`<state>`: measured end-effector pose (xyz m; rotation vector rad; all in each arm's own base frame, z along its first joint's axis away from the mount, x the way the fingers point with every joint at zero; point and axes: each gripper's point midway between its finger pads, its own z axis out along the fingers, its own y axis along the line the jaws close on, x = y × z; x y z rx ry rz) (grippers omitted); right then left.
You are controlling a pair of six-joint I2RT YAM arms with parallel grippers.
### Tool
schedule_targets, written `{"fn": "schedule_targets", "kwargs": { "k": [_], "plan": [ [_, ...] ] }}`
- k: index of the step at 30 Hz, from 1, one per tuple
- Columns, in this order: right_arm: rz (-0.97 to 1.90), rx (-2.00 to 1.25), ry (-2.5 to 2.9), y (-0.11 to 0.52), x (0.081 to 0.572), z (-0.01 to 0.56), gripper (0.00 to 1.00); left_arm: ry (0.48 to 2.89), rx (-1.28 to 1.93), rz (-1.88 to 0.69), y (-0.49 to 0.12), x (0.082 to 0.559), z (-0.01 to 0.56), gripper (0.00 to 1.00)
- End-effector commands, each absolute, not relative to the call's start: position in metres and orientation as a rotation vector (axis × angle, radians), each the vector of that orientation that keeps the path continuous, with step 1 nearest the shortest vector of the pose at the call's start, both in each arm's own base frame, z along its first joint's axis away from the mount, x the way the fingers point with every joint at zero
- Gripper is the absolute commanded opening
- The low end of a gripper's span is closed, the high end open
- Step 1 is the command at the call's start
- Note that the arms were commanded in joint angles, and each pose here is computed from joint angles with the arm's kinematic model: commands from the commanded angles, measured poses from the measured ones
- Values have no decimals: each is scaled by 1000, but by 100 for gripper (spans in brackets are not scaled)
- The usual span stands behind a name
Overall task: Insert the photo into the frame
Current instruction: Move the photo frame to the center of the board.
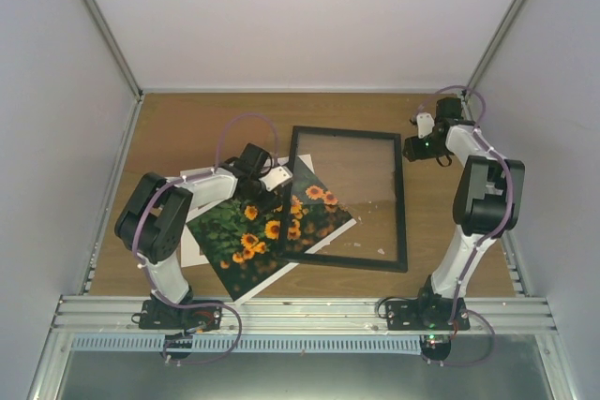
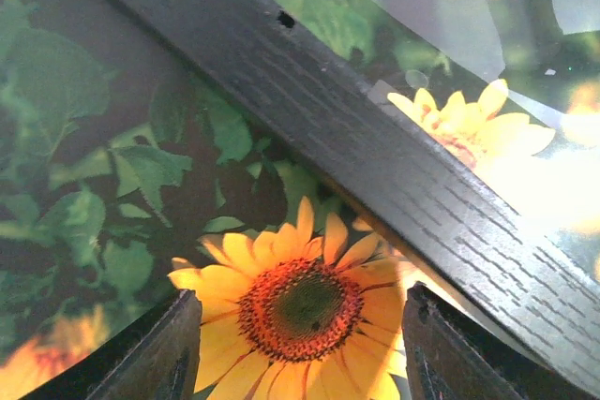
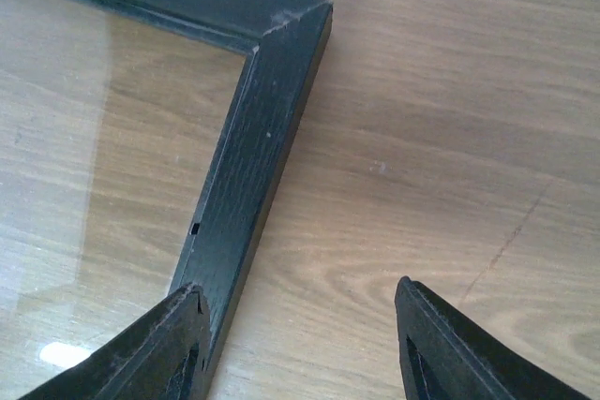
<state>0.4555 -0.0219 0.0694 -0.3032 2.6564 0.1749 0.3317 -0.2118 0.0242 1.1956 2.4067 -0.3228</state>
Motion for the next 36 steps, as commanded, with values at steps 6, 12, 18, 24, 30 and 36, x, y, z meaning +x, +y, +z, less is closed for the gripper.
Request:
{"fn": "schedule_targets", "kwargs": {
  "k": [6,12,18,24,30,36],
  "plan": [
    [240,-322,2633,-5,466,74,57,2378,1065,-368,-198,347,55,64],
    [389,-564,2487,43,463,112,59,2395,986,-547,-171,330,82,71],
    [588,-936,2276,133,429,140,60,2518,749,-770,-122,311,88,74],
    [742,-1163,2171,217,389,142,59,2563,458,-742,-54,332,88,76],
    [728,-1306,2116,280,388,129,59,2557,118,-663,36,369,86,76],
    [747,-1359,2065,349,403,120,56,2537,-161,-754,81,380,68,75]
  ]
}}
